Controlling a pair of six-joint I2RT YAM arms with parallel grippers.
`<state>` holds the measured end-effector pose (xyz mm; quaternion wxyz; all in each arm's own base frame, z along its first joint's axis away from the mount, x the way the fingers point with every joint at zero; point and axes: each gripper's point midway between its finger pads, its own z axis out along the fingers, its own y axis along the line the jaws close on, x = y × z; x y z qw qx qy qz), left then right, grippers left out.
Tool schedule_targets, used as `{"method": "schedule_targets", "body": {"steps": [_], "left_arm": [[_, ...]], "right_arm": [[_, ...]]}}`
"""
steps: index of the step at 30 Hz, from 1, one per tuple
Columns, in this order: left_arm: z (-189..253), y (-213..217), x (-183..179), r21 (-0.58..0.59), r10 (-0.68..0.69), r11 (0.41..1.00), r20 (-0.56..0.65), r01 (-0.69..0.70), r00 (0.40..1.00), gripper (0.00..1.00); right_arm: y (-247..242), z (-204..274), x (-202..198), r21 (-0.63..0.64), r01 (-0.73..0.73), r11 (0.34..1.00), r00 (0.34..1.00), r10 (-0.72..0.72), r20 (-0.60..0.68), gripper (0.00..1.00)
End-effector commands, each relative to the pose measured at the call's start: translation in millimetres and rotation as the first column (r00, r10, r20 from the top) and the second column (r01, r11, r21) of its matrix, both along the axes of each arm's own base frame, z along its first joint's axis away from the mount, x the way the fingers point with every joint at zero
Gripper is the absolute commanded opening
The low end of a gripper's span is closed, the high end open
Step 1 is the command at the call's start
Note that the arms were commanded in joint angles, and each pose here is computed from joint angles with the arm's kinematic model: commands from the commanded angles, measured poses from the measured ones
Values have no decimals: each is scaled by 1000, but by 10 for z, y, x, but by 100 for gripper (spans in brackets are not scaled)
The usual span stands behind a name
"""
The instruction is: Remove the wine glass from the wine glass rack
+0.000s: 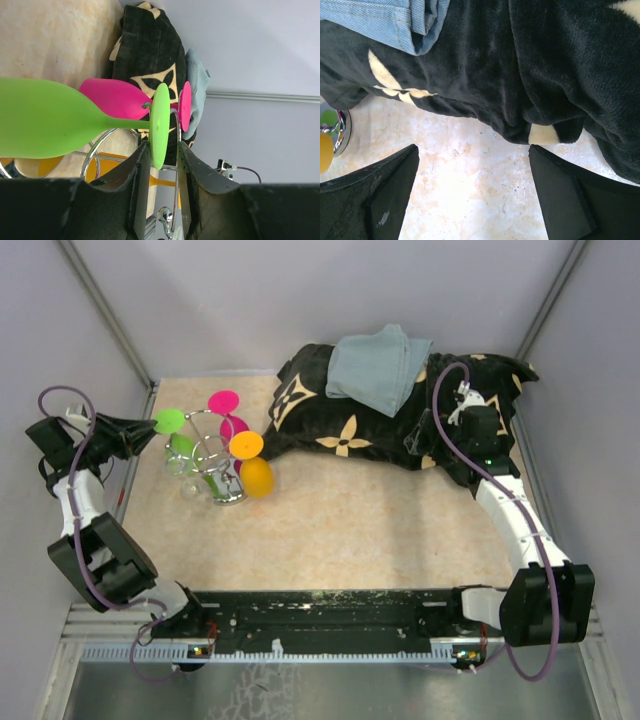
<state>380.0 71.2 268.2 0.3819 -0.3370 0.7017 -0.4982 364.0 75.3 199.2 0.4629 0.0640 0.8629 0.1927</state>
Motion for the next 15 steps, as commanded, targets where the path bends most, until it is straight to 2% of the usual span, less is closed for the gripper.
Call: {"method": "schedule_targets", "body": {"steps": [1, 6, 15], "left_arm": [[70, 27, 69, 27, -6, 1000, 30, 5, 1000, 35], [62, 20, 83, 26, -13, 1000, 32, 12, 999, 34], [46, 7, 94, 21, -24, 999, 33, 24, 999, 27]], "right_arm": [[-12, 116, 25, 9, 7, 1000, 999, -8, 49, 91], [-15, 130, 23, 8, 10, 1000, 999, -10, 52, 91], [-26, 128, 14, 6, 14, 1000, 999, -15, 51, 91]]}}
